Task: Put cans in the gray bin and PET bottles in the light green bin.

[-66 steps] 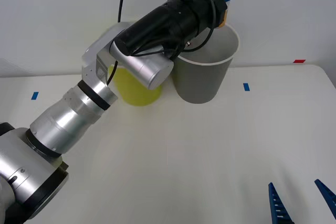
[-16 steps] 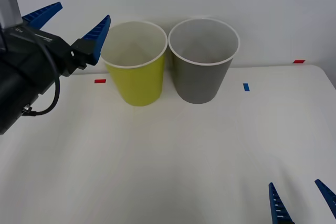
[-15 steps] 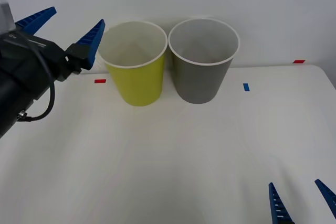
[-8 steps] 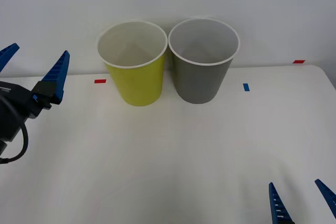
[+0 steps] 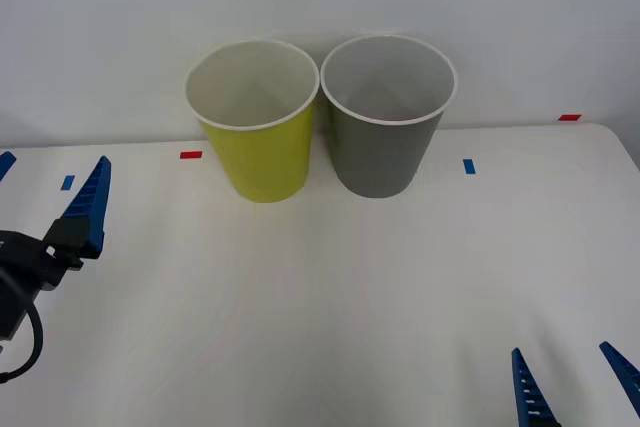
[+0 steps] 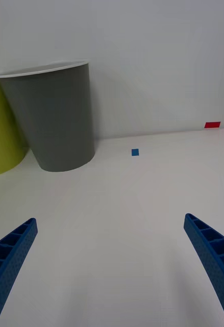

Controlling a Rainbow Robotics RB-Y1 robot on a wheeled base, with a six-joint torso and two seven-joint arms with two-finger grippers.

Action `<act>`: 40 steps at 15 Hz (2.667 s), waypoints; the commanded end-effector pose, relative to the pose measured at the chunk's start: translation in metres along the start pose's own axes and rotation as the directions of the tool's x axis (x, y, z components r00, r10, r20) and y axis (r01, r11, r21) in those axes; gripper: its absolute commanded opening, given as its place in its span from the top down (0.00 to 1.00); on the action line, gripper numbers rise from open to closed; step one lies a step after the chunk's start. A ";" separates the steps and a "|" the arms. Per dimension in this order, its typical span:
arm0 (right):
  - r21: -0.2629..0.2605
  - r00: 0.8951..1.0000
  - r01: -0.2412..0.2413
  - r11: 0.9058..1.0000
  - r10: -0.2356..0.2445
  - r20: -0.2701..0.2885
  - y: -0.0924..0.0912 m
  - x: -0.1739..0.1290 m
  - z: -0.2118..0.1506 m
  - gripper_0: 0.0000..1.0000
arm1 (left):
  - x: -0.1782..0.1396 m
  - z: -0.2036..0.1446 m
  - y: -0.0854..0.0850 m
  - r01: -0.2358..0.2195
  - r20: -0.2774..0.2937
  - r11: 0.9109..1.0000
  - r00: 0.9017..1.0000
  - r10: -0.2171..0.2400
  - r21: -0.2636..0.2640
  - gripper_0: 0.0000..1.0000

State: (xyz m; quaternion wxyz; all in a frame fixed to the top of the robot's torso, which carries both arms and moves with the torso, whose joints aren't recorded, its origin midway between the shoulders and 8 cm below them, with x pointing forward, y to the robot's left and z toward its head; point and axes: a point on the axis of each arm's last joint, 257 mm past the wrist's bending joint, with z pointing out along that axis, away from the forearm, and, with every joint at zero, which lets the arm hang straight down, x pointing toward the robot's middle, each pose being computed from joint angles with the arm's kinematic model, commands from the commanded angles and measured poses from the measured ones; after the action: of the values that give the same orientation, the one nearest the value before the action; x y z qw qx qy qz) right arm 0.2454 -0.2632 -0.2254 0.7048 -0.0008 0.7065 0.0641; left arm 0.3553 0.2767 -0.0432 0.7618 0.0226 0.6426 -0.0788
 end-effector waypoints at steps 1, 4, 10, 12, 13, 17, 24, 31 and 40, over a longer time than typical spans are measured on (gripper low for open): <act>0.000 1.000 0.000 1.000 0.000 0.000 0.000 0.000 0.000 0.00 | 0.028 -0.013 0.005 -0.008 0.052 1.000 0.999 0.008 -0.002 0.00; 0.000 1.000 0.000 1.000 0.000 0.000 0.000 0.000 0.000 0.00 | 0.051 -0.035 0.003 -0.048 0.043 0.999 0.998 0.048 -0.006 0.00; 0.000 1.000 0.000 1.000 0.000 0.000 0.000 0.000 0.000 0.00 | 0.089 -0.083 0.002 0.009 -0.074 0.999 0.997 -0.013 -0.051 0.00; 0.000 1.000 0.000 1.000 0.000 0.000 0.000 0.000 0.000 0.00 | 0.100 -0.099 0.003 -0.014 -0.121 0.998 0.993 0.006 -0.061 0.00; 0.000 1.000 0.000 1.000 0.000 0.000 0.000 0.000 0.000 0.00 | 0.103 -0.107 0.005 -0.029 -0.136 0.997 0.991 0.019 -0.074 0.00; 0.000 1.000 0.000 1.000 0.000 0.000 0.000 0.000 0.000 0.00 | 0.112 -0.137 0.010 -0.020 -0.181 0.991 0.984 -0.004 -0.130 0.00; 0.000 1.000 0.000 1.000 0.000 0.000 0.000 0.000 0.000 0.00 | 0.133 -0.176 0.015 -0.007 -0.216 0.987 0.976 -0.027 -0.160 0.00; 0.000 1.000 0.000 1.000 0.000 0.000 0.000 0.000 0.000 0.00 | 0.131 -0.186 0.013 -0.010 -0.219 0.986 0.975 -0.027 -0.166 0.00; 0.000 1.000 0.000 1.000 0.000 0.000 0.000 0.000 0.000 0.00 | 0.131 -0.186 0.013 -0.010 -0.219 0.986 0.975 -0.027 -0.166 0.00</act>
State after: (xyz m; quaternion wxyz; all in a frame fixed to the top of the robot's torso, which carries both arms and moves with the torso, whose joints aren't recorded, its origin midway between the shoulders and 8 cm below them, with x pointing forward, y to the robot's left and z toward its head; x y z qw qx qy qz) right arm 0.2454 -0.2632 -0.2254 0.7048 -0.0008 0.7065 0.0641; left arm 0.1968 0.3025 -0.2051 0.6846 -0.0352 0.7277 -0.0253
